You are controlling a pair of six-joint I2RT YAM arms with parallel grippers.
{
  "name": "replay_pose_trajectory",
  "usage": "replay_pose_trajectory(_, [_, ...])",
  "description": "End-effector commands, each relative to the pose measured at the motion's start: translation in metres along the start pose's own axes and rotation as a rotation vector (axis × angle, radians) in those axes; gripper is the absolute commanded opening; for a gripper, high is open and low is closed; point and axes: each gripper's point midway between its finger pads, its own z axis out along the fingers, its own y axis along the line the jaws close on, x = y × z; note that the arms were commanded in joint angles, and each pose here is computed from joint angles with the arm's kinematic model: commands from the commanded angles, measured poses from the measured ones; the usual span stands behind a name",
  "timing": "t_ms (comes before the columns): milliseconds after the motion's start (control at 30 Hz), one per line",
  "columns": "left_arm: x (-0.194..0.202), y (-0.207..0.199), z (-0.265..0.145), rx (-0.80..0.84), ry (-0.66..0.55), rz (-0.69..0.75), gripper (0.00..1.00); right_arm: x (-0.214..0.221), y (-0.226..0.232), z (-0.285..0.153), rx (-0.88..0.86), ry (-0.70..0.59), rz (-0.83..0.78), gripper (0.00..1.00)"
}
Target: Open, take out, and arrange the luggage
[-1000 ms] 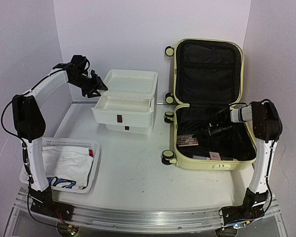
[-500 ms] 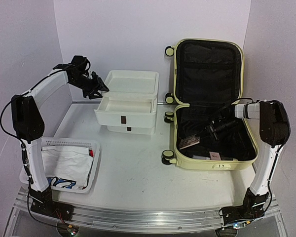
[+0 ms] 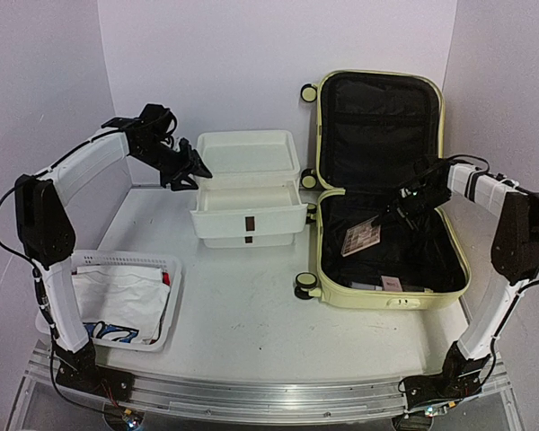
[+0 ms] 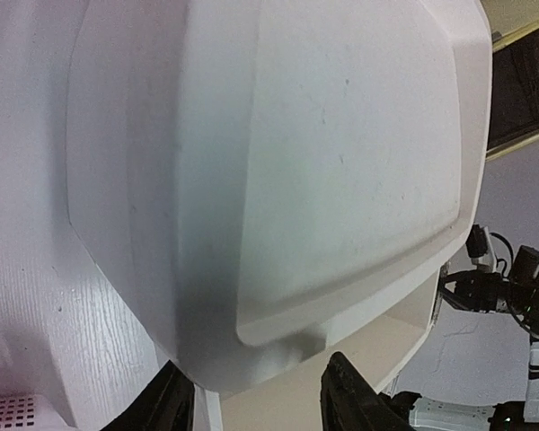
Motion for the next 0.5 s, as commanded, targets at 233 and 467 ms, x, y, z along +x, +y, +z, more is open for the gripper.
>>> replay_pose_trajectory(233, [0.002,-0.032,-0.063,0.049,-0.130,0.129,0.60,0.015,0.098,-0.057,-0.119,-0.092,-0.274,0.00])
replay_pose_trajectory(467, [0.004,-0.030,-0.087,0.024,-0.185,0.179,0.63,0.029,0.158,-0.075,-0.153,-0.163,-0.245,0.00])
